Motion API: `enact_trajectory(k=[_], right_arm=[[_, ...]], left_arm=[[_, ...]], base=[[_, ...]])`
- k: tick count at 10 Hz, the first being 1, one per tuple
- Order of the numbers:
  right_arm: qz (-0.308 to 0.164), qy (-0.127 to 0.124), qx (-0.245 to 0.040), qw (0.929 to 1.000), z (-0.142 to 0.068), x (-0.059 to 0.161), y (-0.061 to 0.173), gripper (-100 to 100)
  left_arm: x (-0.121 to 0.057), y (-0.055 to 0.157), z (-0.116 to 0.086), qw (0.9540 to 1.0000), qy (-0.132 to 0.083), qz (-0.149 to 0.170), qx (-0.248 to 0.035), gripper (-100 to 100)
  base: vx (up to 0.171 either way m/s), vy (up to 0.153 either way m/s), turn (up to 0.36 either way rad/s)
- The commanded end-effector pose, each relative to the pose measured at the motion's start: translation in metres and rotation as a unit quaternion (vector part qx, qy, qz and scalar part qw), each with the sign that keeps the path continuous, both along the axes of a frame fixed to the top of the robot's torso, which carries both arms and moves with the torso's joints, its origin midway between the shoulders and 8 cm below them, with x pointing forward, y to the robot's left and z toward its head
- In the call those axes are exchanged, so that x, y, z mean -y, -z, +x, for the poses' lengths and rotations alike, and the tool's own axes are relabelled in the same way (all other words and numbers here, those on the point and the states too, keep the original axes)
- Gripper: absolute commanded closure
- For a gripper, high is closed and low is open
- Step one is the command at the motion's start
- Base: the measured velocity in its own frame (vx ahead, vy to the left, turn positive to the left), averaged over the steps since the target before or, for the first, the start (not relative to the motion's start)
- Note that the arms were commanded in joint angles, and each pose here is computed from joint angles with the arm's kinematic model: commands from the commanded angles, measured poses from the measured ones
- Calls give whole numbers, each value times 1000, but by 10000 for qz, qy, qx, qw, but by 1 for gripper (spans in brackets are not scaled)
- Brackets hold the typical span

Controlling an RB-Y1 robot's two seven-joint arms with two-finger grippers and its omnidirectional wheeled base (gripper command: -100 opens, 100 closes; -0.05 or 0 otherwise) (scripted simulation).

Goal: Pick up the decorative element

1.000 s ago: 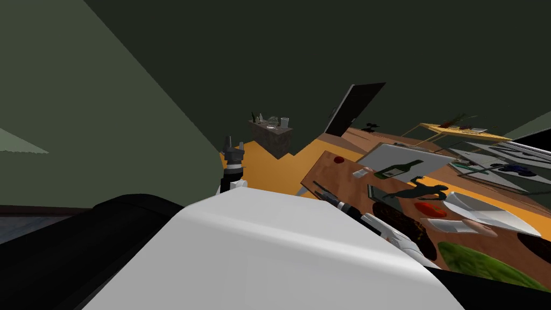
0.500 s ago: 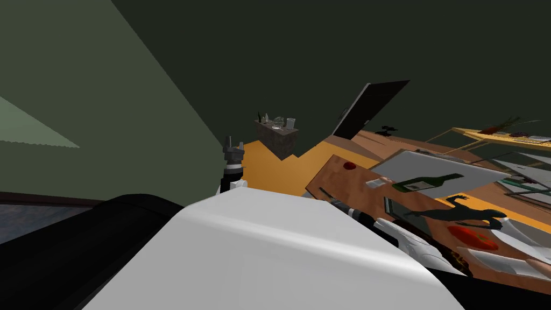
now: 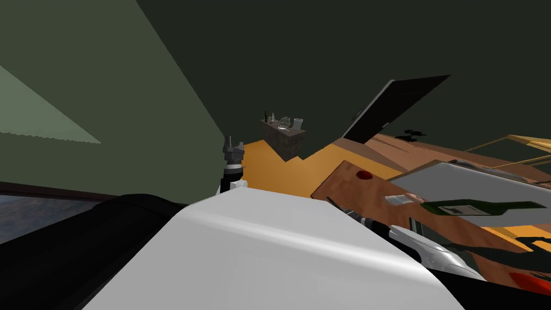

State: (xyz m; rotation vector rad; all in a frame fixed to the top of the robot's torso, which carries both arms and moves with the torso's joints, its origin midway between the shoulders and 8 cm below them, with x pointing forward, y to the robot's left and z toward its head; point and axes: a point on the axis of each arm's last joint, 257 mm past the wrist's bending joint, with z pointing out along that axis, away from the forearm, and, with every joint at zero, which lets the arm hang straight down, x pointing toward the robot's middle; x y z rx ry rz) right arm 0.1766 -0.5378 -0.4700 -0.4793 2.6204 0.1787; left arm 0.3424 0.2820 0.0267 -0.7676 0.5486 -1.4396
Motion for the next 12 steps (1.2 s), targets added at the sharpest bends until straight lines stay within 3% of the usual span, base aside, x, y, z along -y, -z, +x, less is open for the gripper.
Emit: enact_trajectory(k=[1, 2, 5, 9, 10, 11, 12], right_arm=[[-314, -143, -276, 9990, -24, 20, 5, -100], [-314, -143, -276, 9990, -24, 20, 5, -100], [-916, -505, -899, 9904, -76, 58, 13, -100], [-1326, -895, -1499, 9757, -129, 82, 19, -100], [-1267, -831, -1401, 9785, -118, 79, 21, -100], [-1281, -841, -1418, 9780, -119, 79, 21, 0], [-1268, -800, -1423, 9784, -124, 72, 32, -100]], left_arm=[[0, 0, 0, 10000, 0, 0, 0, 0], [0, 0, 0, 10000, 0, 0, 0, 0], [0, 0, 0, 10000, 0, 0, 0, 0], [0, 0, 0, 10000, 0, 0, 0, 0], [0, 0, 0, 10000, 0, 0, 0, 0], [0, 0, 0, 10000, 0, 0, 0, 0], [0, 0, 0, 10000, 0, 0, 0, 0]], base=[[39, 9, 169], [37, 5, 88], [59, 12, 204], [51, 9, 126], [16, 4, 18], [0, 0, 0], [6, -29, 68]])
